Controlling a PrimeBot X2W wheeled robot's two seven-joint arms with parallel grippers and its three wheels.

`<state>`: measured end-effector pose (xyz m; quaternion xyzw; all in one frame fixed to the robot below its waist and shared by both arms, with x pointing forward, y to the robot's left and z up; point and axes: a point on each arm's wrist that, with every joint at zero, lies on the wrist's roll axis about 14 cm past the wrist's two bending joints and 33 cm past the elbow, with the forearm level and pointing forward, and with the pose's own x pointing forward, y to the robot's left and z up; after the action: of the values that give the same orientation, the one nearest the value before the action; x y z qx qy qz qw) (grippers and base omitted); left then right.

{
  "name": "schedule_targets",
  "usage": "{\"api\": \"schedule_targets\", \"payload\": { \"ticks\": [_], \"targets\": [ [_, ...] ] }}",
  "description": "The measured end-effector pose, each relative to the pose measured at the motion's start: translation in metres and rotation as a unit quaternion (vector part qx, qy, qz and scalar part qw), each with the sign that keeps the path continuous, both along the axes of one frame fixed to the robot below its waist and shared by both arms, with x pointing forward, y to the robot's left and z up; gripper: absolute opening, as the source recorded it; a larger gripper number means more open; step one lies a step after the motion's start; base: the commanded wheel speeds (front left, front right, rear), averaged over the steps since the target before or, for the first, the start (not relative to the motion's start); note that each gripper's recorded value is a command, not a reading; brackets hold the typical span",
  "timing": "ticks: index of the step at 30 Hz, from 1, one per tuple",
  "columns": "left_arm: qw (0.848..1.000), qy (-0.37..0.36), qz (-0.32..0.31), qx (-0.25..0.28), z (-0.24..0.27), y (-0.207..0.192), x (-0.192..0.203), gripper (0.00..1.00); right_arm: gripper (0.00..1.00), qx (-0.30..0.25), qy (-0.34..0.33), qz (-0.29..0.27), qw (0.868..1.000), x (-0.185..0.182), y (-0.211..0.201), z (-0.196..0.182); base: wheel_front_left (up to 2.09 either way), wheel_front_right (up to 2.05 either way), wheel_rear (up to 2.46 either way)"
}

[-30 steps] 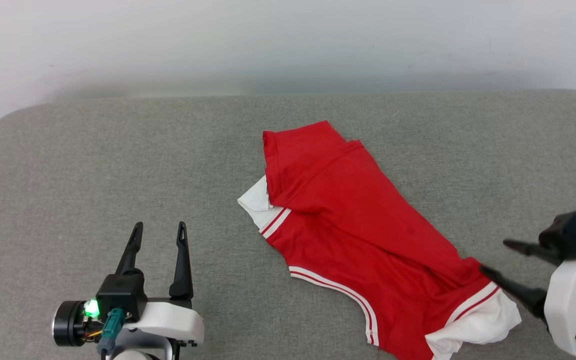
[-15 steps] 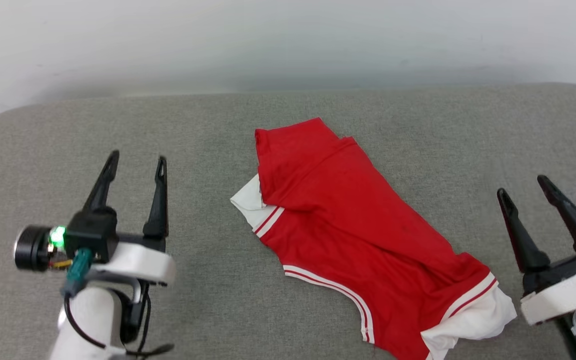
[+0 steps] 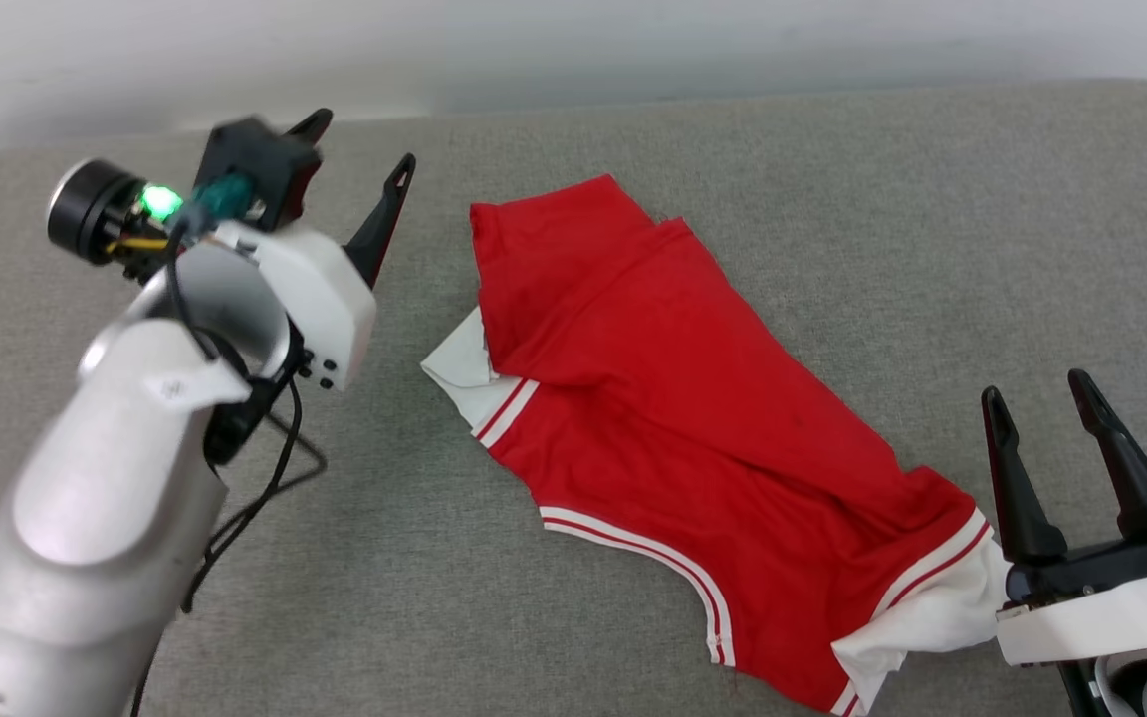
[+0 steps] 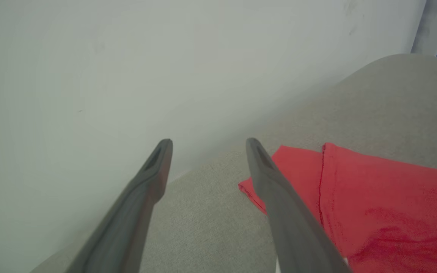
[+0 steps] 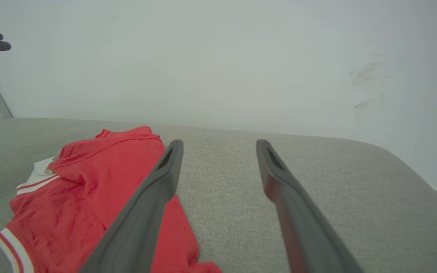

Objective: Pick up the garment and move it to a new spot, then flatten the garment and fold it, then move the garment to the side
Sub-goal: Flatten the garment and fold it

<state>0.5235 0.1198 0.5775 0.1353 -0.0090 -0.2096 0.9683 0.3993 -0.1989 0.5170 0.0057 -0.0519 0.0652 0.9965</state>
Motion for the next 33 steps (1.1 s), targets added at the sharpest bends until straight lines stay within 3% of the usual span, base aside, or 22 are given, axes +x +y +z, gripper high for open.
{"api": "schedule_targets", "payload": {
  "ticks": [4, 7, 13, 20, 21, 22, 23, 24, 28, 33],
  "targets": [
    [0.992, 0.109, -0.038, 0.058, -0.028, -0.016, 0.008, 1.0, 1.0, -0.004, 0.003, -0.005, 1.0, 0.005, -0.002, -0.004, 0.0, 0.0, 0.0],
    [0.974, 0.192, -0.074, 0.09, -0.055, -0.034, 0.003, 1.0, 1.0, -0.008, 0.004, -0.007, 1.0, 0.01, -0.002, -0.007, 0.0, 0.0, 0.0],
    [0.917, 0.341, -0.12, 0.168, -0.112, -0.043, -0.015, 1.0, 1.0, -0.013, 0.011, -0.009, 1.0, 0.021, -0.003, -0.016, 0.0, 0.0, 0.0],
    [0.86, 0.433, -0.149, 0.224, -0.168, -0.044, -0.03, 1.0, 1.0, -0.016, 0.021, -0.017, 1.0, 0.031, -0.007, -0.026, 0.0, 0.0, 0.0],
    [0.838, 0.465, -0.153, 0.241, -0.192, -0.04, -0.036, 1.0, 1.0, -0.016, 0.026, -0.023, 0.999, 0.032, -0.009, -0.03, 0.0, 0.0, 0.0],
    [0.83, 0.475, -0.155, 0.248, -0.199, -0.039, -0.039, 1.0, 1.0, -0.016, 0.026, -0.024, 0.999, 0.032, -0.009, -0.031, 0.0, 0.0, 0.0],
    [0.828, 0.478, -0.157, 0.25, -0.201, -0.039, -0.039, 0.97, 1.0, -0.016, 0.025, -0.026, 0.999, 0.033, -0.01, -0.031, 0.0, 0.0, 0.0],
    [0.824, 0.481, -0.157, 0.255, -0.204, -0.038, -0.039, 0.0, 1.0, -0.017, 0.026, -0.027, 0.999, 0.033, -0.011, -0.031, 0.0, 0.0, 0.0],
    [0.825, 0.478, -0.161, 0.255, -0.205, -0.038, -0.039, 0.0, 1.0, -0.019, 0.025, -0.033, 0.999, 0.032, -0.014, -0.03, 0.0, 0.0, 0.0],
    [0.866, 0.42, -0.181, 0.204, -0.17, -0.049, -0.042, 0.0, 1.0, -0.015, 0.013, -0.028, 0.999, 0.026, -0.009, -0.02, 0.0, 0.0, 0.0]
  ]
}}
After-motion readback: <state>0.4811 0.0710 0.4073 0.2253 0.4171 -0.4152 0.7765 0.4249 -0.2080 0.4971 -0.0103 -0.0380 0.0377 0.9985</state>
